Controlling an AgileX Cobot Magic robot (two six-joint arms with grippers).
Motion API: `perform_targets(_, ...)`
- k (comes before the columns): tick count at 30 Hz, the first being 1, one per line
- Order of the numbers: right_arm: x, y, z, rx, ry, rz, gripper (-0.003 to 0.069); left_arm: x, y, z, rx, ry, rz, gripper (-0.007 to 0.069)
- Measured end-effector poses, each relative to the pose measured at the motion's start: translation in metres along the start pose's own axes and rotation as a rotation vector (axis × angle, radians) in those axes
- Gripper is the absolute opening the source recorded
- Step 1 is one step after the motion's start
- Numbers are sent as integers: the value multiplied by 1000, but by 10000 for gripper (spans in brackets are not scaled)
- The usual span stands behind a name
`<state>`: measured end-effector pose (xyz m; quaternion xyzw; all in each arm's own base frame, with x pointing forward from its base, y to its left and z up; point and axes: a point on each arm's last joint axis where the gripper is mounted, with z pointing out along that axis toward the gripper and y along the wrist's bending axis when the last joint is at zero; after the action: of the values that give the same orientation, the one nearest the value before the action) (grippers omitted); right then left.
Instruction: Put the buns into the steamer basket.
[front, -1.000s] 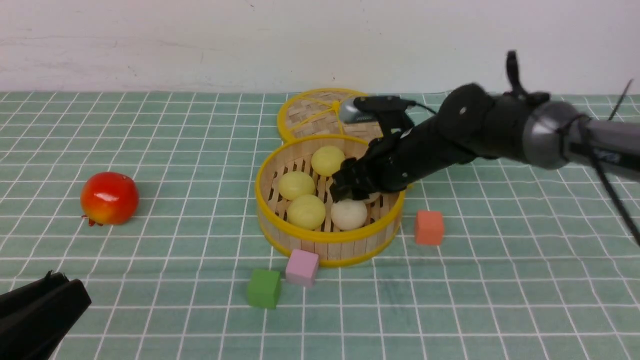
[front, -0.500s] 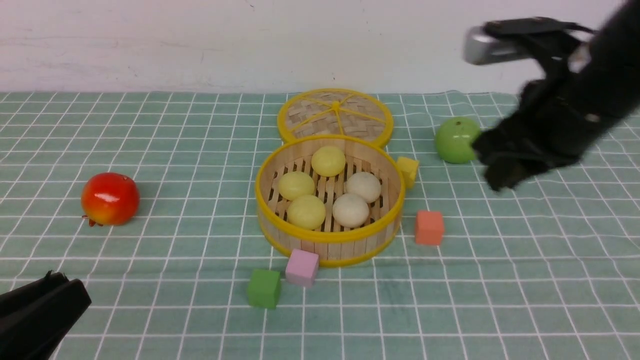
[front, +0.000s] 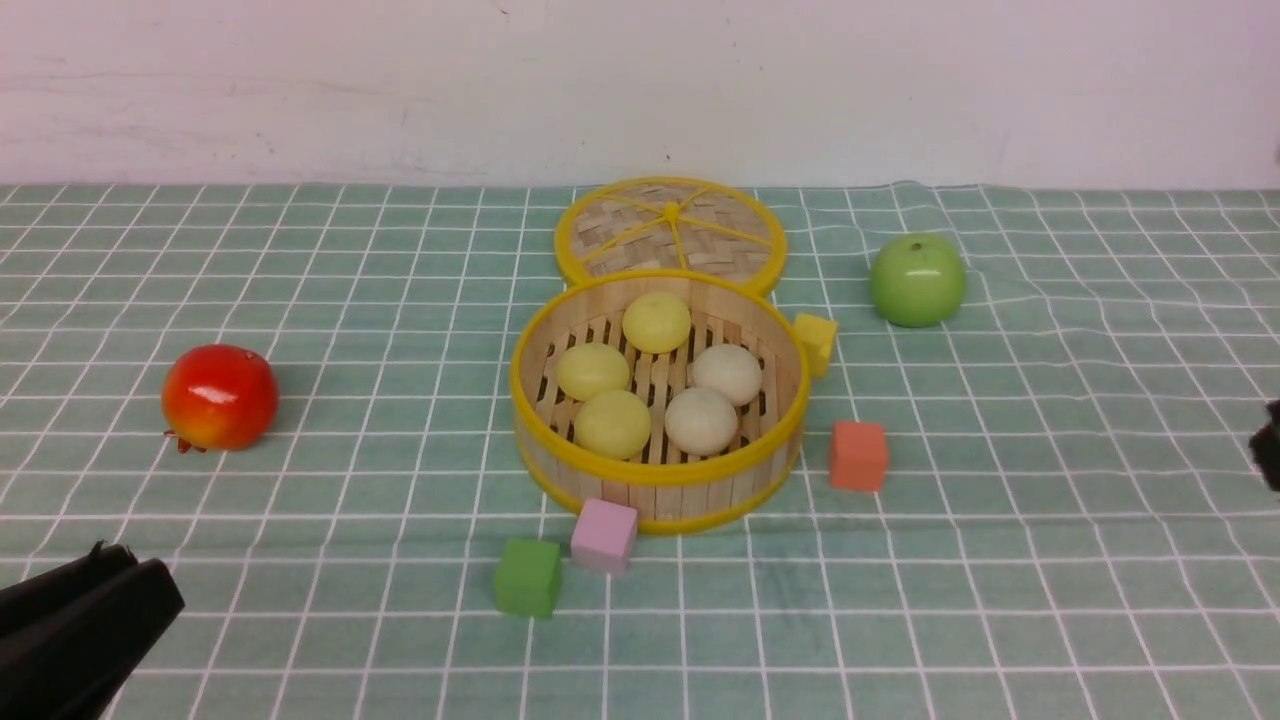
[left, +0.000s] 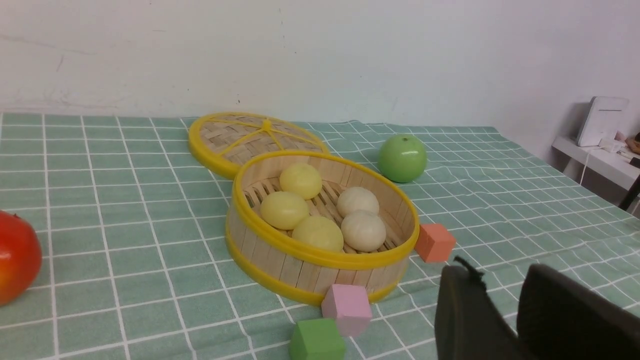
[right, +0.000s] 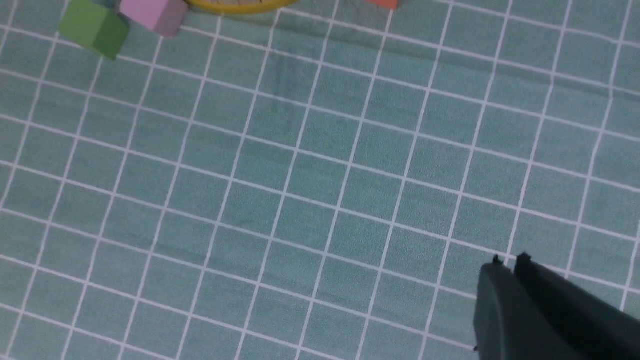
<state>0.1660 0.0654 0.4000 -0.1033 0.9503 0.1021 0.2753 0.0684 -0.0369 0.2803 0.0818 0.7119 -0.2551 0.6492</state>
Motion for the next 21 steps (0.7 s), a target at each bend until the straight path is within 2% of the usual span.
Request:
perform_targets(5, 14, -7, -14, 42, -51, -18, 34, 0, 0, 0, 0, 0, 0, 173)
perform_targets(9, 68, -31, -10, 121, -287, 22, 35, 0, 0, 0, 0, 0, 0, 175)
perform_targets(12, 123, -44, 19, 175, -469, 75, 39, 0, 0, 0, 0, 0, 0, 175)
perform_targets(13, 129, -45, 22, 175, -462, 75, 39, 0, 0, 0, 0, 0, 0, 175)
perform_targets(14, 160, -51, 48, 203, -542, 98, 39, 0, 0, 0, 0, 0, 0, 175)
perform_targets(17, 208, -60, 95, 235, -626, 115, 39, 0, 0, 0, 0, 0, 0, 175)
perform_targets(21, 226, -64, 114, 249, -679, 116, 39, 0, 0, 0, 0, 0, 0, 175)
